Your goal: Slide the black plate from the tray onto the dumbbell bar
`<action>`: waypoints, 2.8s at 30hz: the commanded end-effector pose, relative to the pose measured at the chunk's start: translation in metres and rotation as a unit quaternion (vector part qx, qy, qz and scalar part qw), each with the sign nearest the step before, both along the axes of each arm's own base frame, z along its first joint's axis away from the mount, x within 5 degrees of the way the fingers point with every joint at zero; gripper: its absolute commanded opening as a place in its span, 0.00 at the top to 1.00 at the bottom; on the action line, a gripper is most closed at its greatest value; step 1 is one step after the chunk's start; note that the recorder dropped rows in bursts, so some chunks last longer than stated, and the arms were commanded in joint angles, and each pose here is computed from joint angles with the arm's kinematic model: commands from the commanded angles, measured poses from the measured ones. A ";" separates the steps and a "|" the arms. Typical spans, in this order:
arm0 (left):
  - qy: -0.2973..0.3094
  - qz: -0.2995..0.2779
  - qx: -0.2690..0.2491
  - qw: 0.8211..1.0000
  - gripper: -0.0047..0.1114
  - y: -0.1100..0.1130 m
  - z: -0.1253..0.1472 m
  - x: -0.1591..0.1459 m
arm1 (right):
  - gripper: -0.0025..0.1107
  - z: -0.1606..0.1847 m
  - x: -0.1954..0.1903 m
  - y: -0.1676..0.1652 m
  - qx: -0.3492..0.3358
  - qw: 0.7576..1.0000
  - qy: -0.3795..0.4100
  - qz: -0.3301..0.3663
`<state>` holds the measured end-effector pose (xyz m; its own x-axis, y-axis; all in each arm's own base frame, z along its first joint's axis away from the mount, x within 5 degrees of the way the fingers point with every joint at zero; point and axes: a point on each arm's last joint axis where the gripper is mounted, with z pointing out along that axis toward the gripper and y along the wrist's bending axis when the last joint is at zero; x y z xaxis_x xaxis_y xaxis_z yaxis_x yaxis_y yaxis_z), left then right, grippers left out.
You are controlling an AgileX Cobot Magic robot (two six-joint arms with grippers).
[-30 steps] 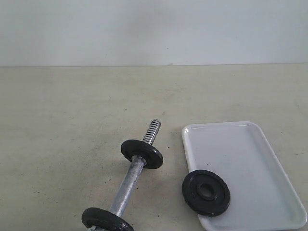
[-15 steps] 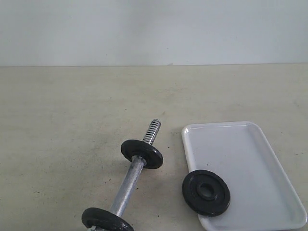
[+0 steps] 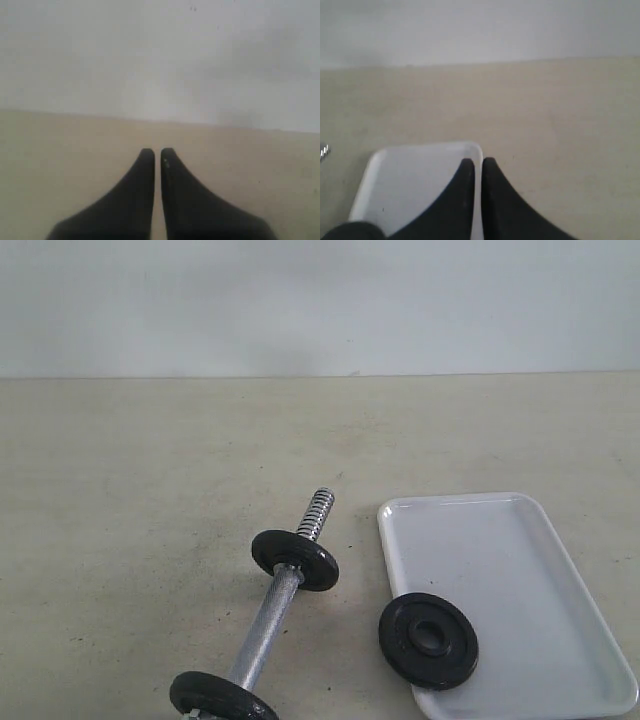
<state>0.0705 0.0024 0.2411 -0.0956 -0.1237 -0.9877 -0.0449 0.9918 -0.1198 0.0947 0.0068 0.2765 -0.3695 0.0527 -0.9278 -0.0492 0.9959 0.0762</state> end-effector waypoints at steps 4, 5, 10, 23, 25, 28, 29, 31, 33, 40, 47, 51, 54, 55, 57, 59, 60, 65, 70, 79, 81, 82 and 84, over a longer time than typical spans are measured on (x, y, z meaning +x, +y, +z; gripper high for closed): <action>0.147 -0.053 0.004 0.988 0.92 -0.008 0.007 0.032 | 0.95 -0.006 0.031 0.017 -0.008 0.984 0.143 0.111; 0.162 -0.078 0.012 0.984 0.92 -0.013 0.009 0.036 | 0.95 -0.007 0.034 0.020 -0.004 0.981 0.145 0.128; 0.171 -0.253 0.048 0.951 0.92 -0.042 0.018 0.050 | 0.95 -0.008 0.040 0.034 0.015 0.968 0.138 0.211; 0.167 -0.432 -0.007 0.886 0.92 -0.073 0.014 0.065 | 0.95 0.005 0.040 0.045 0.124 0.962 0.101 0.223; 0.152 -0.441 -0.047 0.883 0.92 -0.076 0.020 0.065 | 0.95 0.005 0.041 0.044 0.124 0.963 0.096 0.217; 0.134 -0.433 -0.086 0.887 0.92 -0.076 0.025 0.067 | 0.95 0.005 0.041 0.043 0.122 0.964 0.094 0.216; 0.132 -0.424 -0.090 0.892 0.92 -0.075 0.026 0.068 | 0.95 0.005 0.041 0.043 0.113 0.964 0.091 0.221; 0.136 -0.419 -0.090 0.893 0.92 -0.075 0.024 0.070 | 0.95 0.005 0.041 0.043 0.108 0.965 0.089 0.223; 0.159 -0.420 -0.086 0.889 0.92 -0.075 0.017 0.074 | 0.95 0.004 0.040 0.045 0.111 0.961 0.099 0.234; 0.330 -0.398 -0.127 0.847 0.92 -0.075 -0.033 0.099 | 0.95 -0.013 0.040 0.056 0.084 0.920 0.172 0.343; 0.410 -0.410 -0.105 0.808 0.92 -0.114 -0.059 0.123 | 0.98 -0.032 0.049 0.058 0.080 0.890 0.237 0.381; 0.393 -0.395 -0.072 0.827 0.92 -0.147 -0.049 0.138 | 0.98 -0.035 0.050 0.058 0.072 0.888 0.244 0.384; 0.385 -0.366 -0.046 0.846 0.92 -0.164 -0.048 0.146 | 0.98 -0.036 0.050 0.056 0.063 0.889 0.249 0.379; 0.386 -0.362 -0.045 0.847 0.92 -0.168 -0.048 0.147 | 0.98 -0.037 0.050 0.056 0.060 0.891 0.250 0.375; 0.393 -0.361 -0.036 0.845 0.92 -0.176 -0.052 0.148 | 0.98 -0.038 0.051 0.054 0.056 0.895 0.254 0.364; 0.401 -0.361 -0.025 0.841 0.92 -0.183 -0.057 0.148 | 0.98 -0.040 0.052 0.052 0.049 0.899 0.259 0.349; 0.405 -0.357 -0.020 0.842 0.92 -0.186 -0.060 0.149 | 0.98 -0.040 0.053 0.050 0.045 0.902 0.262 0.341; 0.409 -0.342 0.015 0.846 0.92 -0.196 -0.077 0.150 | 0.98 -0.042 0.055 0.048 0.040 0.907 0.266 0.325; 0.417 -0.339 0.021 0.843 0.92 -0.198 -0.084 0.150 | 0.98 -0.041 0.055 0.048 0.043 0.907 0.267 0.324; 0.407 -0.346 0.041 0.844 0.92 -0.198 -0.084 0.151 | 0.98 -0.041 0.054 0.048 0.043 0.906 0.268 0.325; 0.406 -0.353 0.047 0.841 0.92 -0.198 -0.084 0.150 | 0.98 -0.041 0.054 0.049 0.045 0.906 0.267 0.325; 0.408 -0.355 0.046 0.840 0.92 -0.198 -0.084 0.150 | 0.98 -0.041 0.054 0.049 0.045 0.906 0.267 0.325; 0.411 -0.359 0.045 0.837 0.92 -0.199 -0.084 0.149 | 0.98 -0.041 0.054 0.049 0.045 0.906 0.267 0.325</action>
